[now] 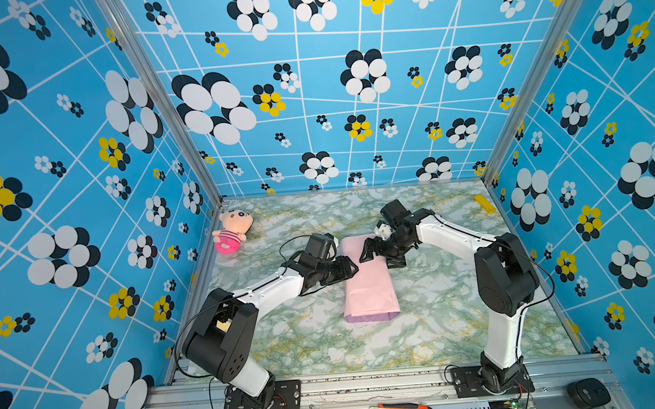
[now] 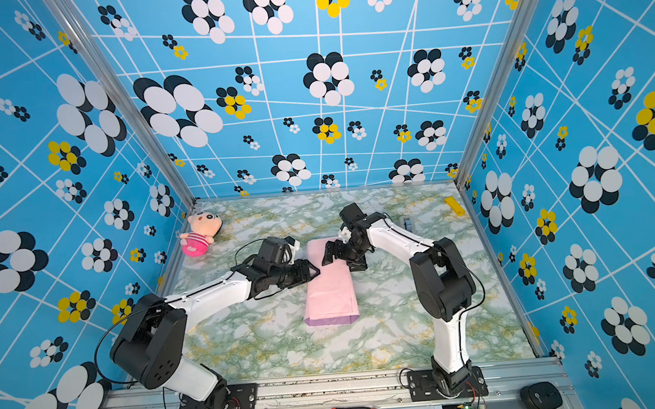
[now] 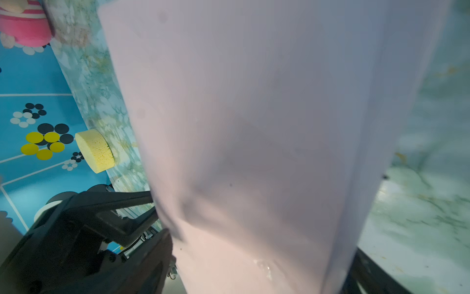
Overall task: Wrap a gift box in wrapping paper
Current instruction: Stick the wrapping paper to the gift box.
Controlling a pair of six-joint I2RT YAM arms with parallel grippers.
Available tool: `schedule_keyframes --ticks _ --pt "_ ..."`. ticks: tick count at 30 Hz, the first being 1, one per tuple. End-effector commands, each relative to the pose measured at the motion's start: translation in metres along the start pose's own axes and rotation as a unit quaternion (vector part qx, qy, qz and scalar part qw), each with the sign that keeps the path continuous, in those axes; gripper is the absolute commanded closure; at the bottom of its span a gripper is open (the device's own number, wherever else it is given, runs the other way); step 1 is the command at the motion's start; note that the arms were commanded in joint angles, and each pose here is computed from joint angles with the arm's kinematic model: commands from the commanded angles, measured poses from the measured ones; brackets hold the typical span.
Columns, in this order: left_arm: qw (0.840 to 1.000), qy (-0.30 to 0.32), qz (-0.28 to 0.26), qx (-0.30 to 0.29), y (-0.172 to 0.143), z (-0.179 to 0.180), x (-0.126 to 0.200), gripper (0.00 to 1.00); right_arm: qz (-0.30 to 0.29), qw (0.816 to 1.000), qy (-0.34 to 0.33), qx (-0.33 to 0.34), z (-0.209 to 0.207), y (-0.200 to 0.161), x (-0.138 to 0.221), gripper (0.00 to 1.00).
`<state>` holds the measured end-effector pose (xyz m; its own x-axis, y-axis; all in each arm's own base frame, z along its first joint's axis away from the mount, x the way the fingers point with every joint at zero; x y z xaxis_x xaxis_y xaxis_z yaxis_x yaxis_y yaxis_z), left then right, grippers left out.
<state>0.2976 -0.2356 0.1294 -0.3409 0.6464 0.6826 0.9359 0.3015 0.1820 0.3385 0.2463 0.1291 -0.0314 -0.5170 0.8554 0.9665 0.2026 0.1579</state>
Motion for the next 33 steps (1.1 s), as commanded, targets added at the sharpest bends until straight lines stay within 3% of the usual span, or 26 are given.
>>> schedule_keyframes --ticks 1,9,18,26,33 --pt "1.000 -0.013 0.001 -0.026 0.002 -0.014 -0.002 0.43 0.025 0.999 -0.041 0.011 -0.006 -0.009 0.002 0.03" --pt "1.000 0.015 -0.018 -0.021 0.006 -0.005 0.006 0.39 0.042 0.997 -0.062 0.023 0.002 -0.016 0.011 0.03" --pt "0.999 0.021 -0.029 -0.005 0.001 -0.003 0.024 0.36 0.052 0.994 -0.092 -0.016 0.000 -0.034 0.023 0.06" --pt "1.000 0.011 -0.020 0.015 -0.012 0.001 0.029 0.36 0.051 0.997 -0.059 -0.021 0.013 -0.062 0.029 0.03" --pt "1.000 0.010 -0.017 0.020 -0.017 0.002 0.025 0.36 0.063 0.996 -0.057 -0.032 0.020 -0.092 0.023 0.09"
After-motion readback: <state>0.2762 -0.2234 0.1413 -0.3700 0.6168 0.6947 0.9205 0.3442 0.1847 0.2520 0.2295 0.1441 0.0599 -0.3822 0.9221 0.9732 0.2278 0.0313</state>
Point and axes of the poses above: each gripper's point midway between its finger pads, its own x axis back along the fingers, its own z axis along the line the jaws close on, y = z × x, the point moved 5 cm from there along x, back along the fingers, and after that the axes turned 13 degrees about x, right-handed, at the moved point
